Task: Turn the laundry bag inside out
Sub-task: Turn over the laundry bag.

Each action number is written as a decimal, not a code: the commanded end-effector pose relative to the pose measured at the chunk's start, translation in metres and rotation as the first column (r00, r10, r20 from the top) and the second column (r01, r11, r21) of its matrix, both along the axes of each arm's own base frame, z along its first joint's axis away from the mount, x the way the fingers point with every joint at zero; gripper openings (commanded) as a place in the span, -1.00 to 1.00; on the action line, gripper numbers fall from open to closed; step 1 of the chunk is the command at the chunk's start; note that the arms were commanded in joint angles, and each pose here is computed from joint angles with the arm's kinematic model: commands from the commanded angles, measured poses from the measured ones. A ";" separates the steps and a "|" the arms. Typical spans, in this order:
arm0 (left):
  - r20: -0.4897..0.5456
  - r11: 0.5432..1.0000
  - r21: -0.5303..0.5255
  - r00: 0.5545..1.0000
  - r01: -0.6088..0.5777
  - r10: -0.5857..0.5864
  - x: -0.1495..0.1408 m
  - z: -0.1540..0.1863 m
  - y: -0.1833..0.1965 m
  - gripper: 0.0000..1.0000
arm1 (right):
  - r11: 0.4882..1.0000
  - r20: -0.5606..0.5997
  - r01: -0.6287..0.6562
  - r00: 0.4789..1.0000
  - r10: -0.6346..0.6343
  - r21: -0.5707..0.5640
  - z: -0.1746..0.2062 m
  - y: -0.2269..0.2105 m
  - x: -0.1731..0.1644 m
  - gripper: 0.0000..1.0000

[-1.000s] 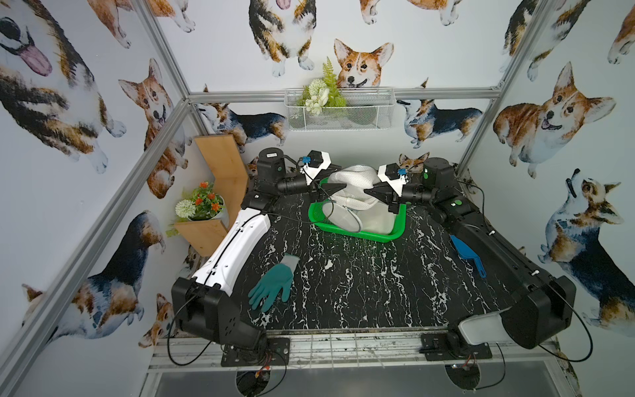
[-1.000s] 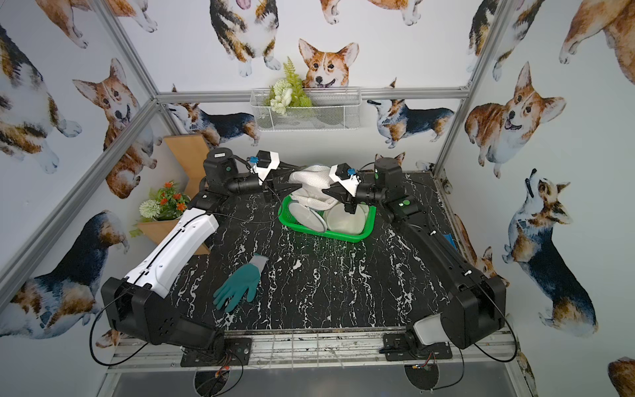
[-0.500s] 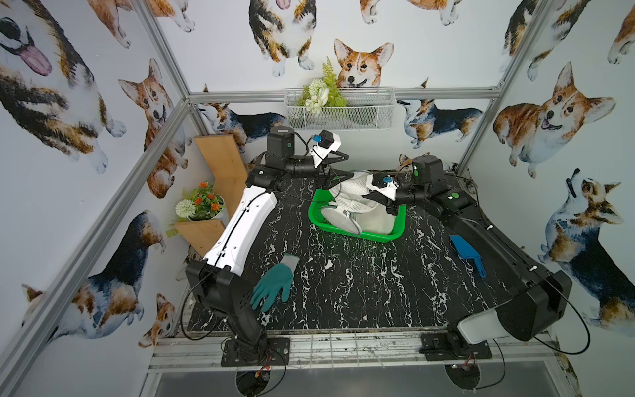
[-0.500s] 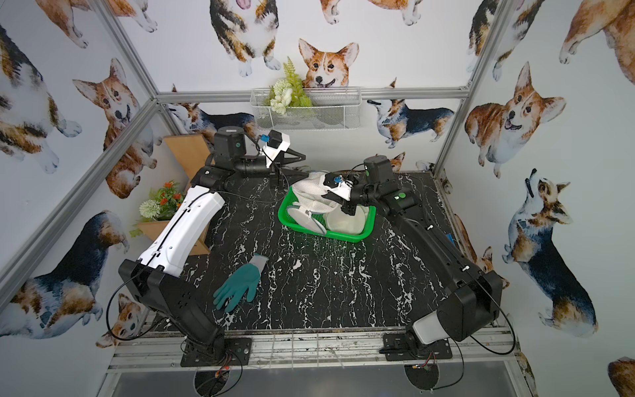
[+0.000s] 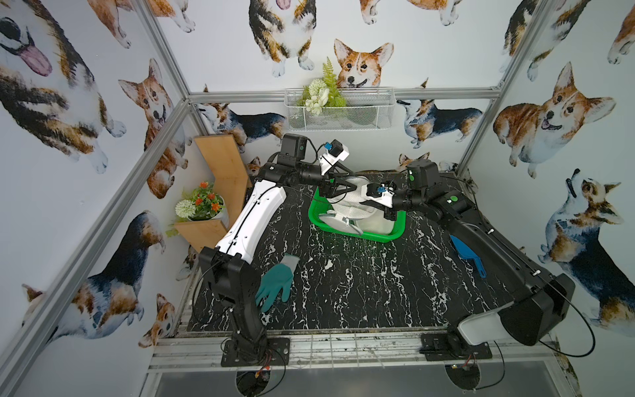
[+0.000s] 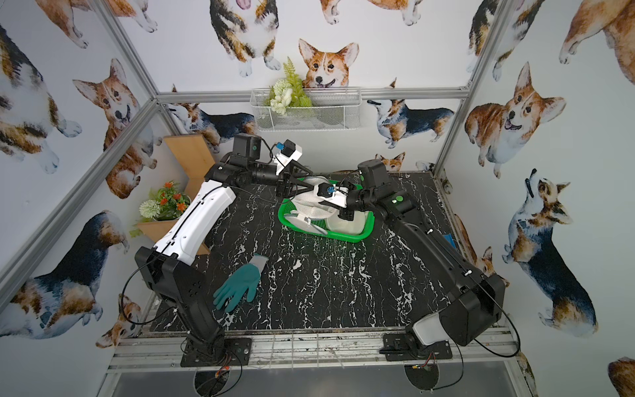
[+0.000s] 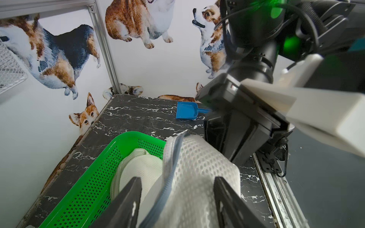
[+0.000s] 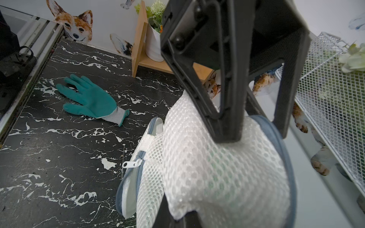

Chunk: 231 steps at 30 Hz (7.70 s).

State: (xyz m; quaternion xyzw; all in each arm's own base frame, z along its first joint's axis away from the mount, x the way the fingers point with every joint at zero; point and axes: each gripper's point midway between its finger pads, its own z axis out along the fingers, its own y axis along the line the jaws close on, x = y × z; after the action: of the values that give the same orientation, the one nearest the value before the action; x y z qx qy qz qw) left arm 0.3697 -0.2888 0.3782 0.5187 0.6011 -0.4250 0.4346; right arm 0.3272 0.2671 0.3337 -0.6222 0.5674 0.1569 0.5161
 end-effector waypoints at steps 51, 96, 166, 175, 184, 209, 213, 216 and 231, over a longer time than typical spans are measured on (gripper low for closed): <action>-0.019 0.776 -0.241 0.802 -0.583 0.597 0.083 0.029 0.090 -0.01 | 0.845 -0.049 0.206 0.977 -0.210 0.494 0.088 -0.029 0.000 -1.00; -0.139 0.891 -0.384 0.969 -0.243 0.204 0.009 0.030 0.081 0.35 | 0.753 -0.069 0.075 0.997 -0.039 0.654 0.127 -0.027 -0.004 -1.00; 0.033 0.687 -0.442 0.755 -0.577 0.655 0.064 -0.039 0.083 -1.00 | 0.249 -0.421 0.443 0.896 -0.138 0.861 0.187 -0.023 0.065 -1.00; 0.110 0.531 -0.515 0.563 -0.672 0.819 0.062 -0.017 0.121 -1.00 | 0.199 -0.491 0.525 0.848 -0.197 0.827 0.177 -0.031 0.070 -1.00; 0.273 0.537 -0.537 0.469 -0.650 0.840 0.048 0.012 0.130 0.08 | 0.016 -0.603 0.609 0.788 -0.123 0.793 0.184 -0.048 0.078 -1.00; 0.712 0.713 -0.393 0.299 -0.580 0.635 0.047 0.043 0.034 0.42 | -0.272 -0.714 0.780 0.626 0.314 0.564 0.199 -0.047 0.102 -1.00; 0.689 0.592 -0.479 0.139 -0.648 0.711 0.060 0.059 0.055 0.16 | -0.276 -0.714 0.792 0.611 0.343 0.545 0.194 -0.046 0.103 -1.00; 0.680 0.541 -0.506 0.075 -0.672 0.730 0.065 0.064 0.064 -0.01 | -0.278 -0.713 0.796 0.605 0.354 0.538 0.193 -0.044 0.103 -1.00; 0.733 0.614 -0.416 0.151 -0.671 0.663 0.060 0.025 0.053 -1.00 | -0.420 -0.543 0.712 0.701 0.461 0.562 0.227 -0.056 0.099 -1.00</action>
State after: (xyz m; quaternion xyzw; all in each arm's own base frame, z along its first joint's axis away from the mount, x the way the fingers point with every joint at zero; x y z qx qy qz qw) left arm 0.4327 -0.2322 0.4165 0.3144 0.4741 0.1187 0.8138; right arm 0.4372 0.2253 0.5251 0.3189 0.4603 0.6326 0.5351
